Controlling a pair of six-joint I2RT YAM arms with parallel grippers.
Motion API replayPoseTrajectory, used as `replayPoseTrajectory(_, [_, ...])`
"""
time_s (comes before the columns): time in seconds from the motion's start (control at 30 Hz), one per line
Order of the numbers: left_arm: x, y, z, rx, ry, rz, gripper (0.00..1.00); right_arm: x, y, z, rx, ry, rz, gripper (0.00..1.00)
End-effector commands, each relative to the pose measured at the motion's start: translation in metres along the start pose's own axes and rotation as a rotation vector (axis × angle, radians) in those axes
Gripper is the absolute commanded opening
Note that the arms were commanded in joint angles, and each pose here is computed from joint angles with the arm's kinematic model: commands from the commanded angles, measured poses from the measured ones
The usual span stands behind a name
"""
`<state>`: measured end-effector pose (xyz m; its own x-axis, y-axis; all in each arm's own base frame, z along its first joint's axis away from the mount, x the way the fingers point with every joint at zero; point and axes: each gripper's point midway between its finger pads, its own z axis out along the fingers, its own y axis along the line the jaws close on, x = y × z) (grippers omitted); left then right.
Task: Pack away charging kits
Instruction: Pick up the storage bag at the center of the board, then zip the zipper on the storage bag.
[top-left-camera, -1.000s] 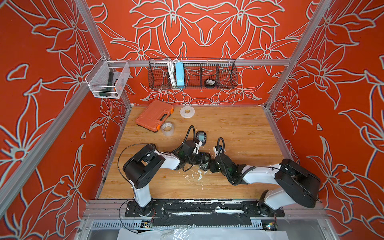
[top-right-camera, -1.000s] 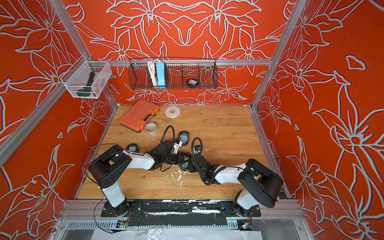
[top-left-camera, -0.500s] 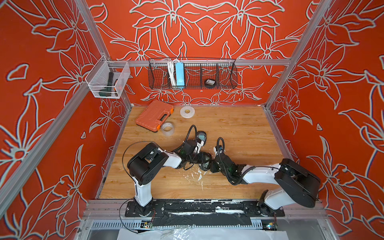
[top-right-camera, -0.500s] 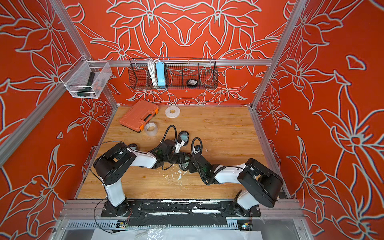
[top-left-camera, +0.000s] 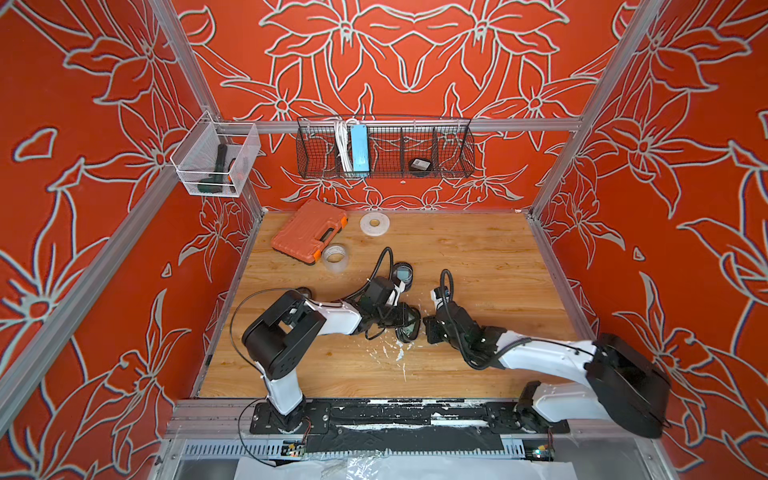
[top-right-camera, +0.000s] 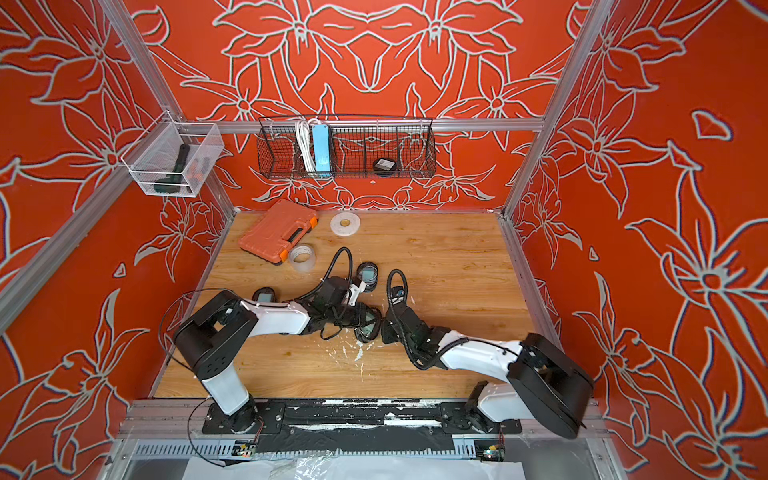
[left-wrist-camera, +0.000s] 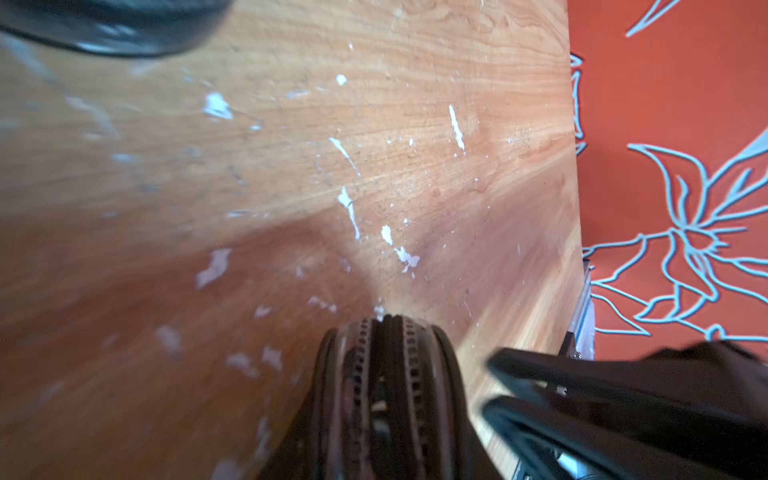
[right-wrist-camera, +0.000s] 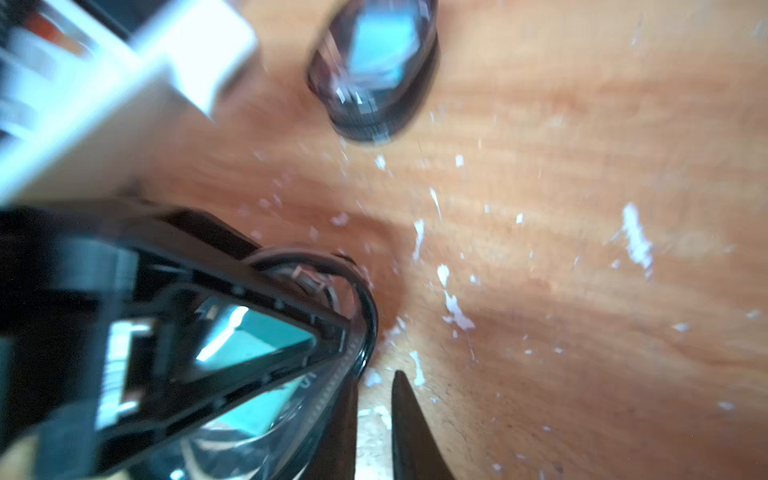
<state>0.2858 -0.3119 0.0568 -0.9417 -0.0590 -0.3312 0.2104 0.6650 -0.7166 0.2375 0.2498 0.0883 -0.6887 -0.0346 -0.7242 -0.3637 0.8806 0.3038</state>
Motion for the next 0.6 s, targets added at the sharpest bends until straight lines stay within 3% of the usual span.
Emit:
replayPoseTrajectory(0.0, [-0.032,-0.033,-0.036,0.005,-0.128,0.055,0.02,-0.027,0.002,-0.03,-0.002,-0.081,-0.027,0.27])
replayPoseTrajectory(0.13, [-0.074,-0.089,-0.103,0.098,-0.38,0.134,0.0,-0.052,0.022,-0.079,-0.058,-0.274,-0.12,0.34])
replayPoseTrajectory(0.23, [-0.086,-0.134,-0.164,0.248,-0.582,0.223,0.0,-0.068,0.053,-0.114,-0.156,-0.418,-0.22,0.36])
replayPoseTrajectory(0.43, [-0.063,-0.201,-0.293,0.553,-0.948,0.455,0.0,-0.089,0.135,-0.161,-0.378,-0.638,-0.451,0.36])
replayPoseTrajectory(0.57, [-0.047,-0.231,-0.339,0.644,-1.034,0.584,0.0,-0.088,0.197,-0.191,-0.537,-0.76,-0.61,0.36])
